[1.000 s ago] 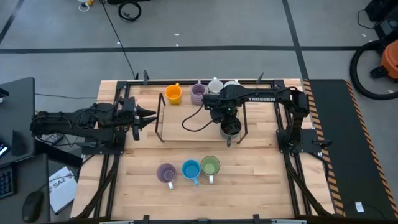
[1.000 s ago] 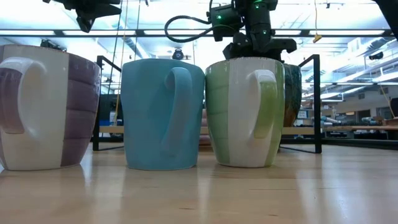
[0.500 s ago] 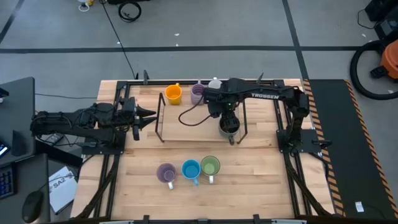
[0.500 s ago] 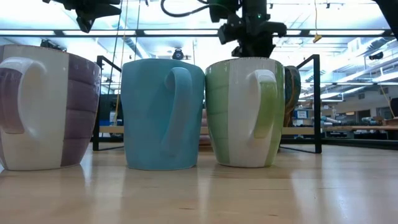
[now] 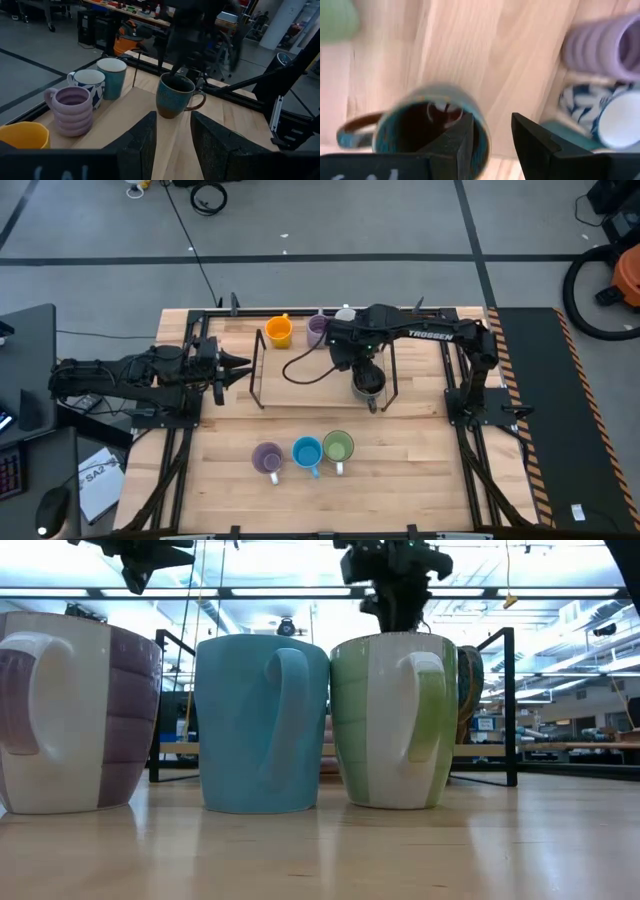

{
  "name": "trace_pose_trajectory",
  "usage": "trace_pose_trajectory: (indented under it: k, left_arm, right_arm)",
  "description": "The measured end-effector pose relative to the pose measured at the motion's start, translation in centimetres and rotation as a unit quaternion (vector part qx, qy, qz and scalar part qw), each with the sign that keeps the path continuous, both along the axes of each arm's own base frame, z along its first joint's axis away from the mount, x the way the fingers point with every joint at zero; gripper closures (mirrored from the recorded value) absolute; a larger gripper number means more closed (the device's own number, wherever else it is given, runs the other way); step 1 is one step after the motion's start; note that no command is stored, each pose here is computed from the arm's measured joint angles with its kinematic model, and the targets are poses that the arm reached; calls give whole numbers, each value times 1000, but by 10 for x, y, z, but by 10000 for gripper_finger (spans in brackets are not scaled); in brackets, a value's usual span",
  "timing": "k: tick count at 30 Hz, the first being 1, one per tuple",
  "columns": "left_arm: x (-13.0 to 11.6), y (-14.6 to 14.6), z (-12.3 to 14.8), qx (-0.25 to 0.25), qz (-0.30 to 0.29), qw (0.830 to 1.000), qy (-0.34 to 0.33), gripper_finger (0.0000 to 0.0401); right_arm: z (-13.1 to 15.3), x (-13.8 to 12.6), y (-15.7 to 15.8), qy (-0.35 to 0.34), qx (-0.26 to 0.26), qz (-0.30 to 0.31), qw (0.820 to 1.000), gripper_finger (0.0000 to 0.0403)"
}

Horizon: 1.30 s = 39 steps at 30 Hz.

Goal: Place coffee mugs
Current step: Put the green mug on the shelf

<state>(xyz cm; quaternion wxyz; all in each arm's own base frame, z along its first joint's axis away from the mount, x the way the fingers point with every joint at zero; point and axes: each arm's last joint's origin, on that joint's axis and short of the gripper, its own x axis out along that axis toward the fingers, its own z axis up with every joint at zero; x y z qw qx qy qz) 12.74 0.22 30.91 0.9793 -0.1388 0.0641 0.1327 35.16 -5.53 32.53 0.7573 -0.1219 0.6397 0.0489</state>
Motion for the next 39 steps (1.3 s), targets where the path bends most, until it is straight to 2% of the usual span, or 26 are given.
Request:
trace_pose_trajectory:
  k: [9, 15, 21, 32, 39]
  left_arm:
    - [0, 0, 0, 1, 0, 1000, 0, 276]
    - [-1, 0, -3, 1, 0, 1000, 14, 276]
    - [-1, 0, -5, 5, 1, 1000, 29, 276]
    - [-1, 1, -5, 15, 21, 999, 32, 276]
    - [-1, 1, -5, 15, 22, 999, 31, 276]
  right_arm:
    - [3, 16, 39, -72, 63, 51, 994, 259]
    - [6, 24, 66, -110, 116, 64, 985, 235]
    - [-15, 30, 94, -111, 109, 76, 985, 202]
    - [-57, 28, 124, -96, 131, 29, 986, 194]
    - [-61, 27, 132, -96, 139, -29, 985, 194]
